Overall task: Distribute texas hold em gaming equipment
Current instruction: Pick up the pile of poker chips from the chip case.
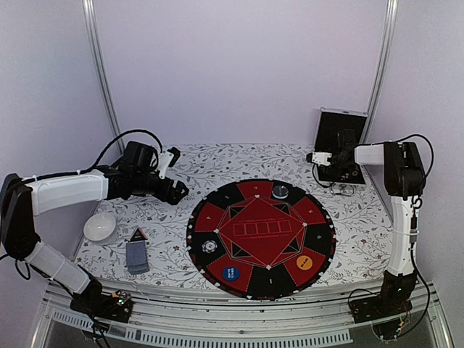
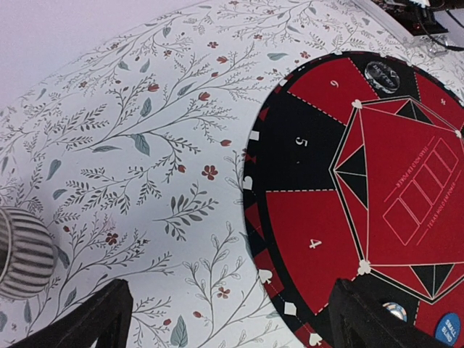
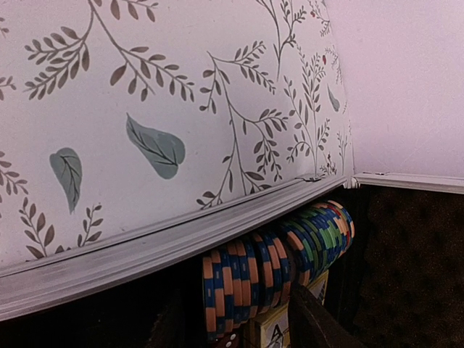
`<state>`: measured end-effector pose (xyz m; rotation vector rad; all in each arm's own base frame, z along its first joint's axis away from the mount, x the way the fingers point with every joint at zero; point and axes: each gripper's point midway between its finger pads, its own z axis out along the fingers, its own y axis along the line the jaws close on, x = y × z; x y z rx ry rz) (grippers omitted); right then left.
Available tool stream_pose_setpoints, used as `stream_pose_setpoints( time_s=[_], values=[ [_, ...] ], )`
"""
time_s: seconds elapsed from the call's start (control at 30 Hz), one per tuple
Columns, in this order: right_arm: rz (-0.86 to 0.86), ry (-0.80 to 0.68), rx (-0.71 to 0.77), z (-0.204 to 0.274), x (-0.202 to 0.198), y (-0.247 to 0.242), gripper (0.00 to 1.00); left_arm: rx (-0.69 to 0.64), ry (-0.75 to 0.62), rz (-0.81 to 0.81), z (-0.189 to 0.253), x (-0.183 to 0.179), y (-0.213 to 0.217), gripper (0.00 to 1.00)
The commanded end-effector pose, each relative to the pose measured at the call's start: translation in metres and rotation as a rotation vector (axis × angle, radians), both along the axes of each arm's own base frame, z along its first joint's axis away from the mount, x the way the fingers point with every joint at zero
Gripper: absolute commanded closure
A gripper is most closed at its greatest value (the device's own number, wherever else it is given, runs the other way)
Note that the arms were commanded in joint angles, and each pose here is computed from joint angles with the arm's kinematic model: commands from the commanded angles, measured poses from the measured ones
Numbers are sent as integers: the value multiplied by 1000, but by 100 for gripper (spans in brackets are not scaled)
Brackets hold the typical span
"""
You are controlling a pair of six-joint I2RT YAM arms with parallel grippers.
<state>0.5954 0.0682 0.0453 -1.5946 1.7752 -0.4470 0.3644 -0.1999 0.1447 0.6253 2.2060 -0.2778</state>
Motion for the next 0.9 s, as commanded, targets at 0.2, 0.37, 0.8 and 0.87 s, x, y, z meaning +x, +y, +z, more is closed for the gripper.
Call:
stream_pose_setpoints(
  time_s=[0.2,0.37,0.8,0.87],
  values=[
    [29,-17,-28,-8,4,3,47,0,13,0,-3,1,3,3],
    [32,0,-27,-17,7,3,47,5,15,0,-4,1,4,3],
    [29,69,-42,-48,8,-2,55,14,15,8,-6,1,6,3],
    [6,70,-75,-53,11,-10,59,17,17,9,-7,1,7,3]
  ],
)
